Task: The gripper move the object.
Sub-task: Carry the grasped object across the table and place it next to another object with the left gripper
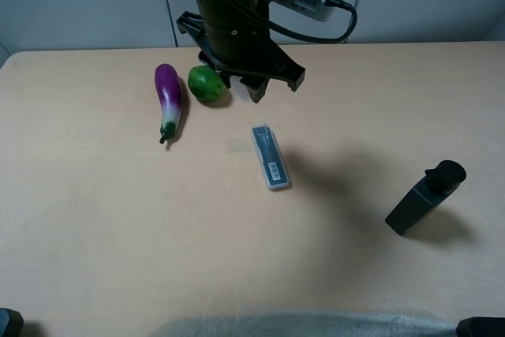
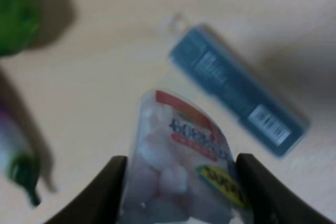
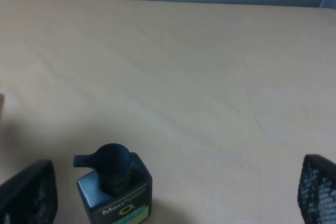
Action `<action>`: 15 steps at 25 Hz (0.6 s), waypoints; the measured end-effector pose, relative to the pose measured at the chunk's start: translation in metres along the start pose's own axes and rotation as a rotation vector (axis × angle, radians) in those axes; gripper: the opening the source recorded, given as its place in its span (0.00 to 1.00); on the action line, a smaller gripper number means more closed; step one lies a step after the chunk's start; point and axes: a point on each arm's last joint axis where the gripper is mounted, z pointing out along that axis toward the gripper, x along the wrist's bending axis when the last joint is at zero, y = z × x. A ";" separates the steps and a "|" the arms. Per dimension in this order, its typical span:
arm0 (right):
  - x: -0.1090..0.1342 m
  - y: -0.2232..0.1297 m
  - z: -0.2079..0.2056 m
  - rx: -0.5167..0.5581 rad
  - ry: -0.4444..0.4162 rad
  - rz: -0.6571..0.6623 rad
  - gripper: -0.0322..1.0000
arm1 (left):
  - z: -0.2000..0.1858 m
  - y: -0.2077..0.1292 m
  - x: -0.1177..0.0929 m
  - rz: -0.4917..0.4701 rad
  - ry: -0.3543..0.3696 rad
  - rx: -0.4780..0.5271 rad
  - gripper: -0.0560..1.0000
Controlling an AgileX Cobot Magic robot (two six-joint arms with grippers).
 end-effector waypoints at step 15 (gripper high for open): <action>0.000 0.000 0.000 0.000 0.000 0.000 0.70 | 0.043 0.022 -0.048 0.025 -0.086 0.039 0.47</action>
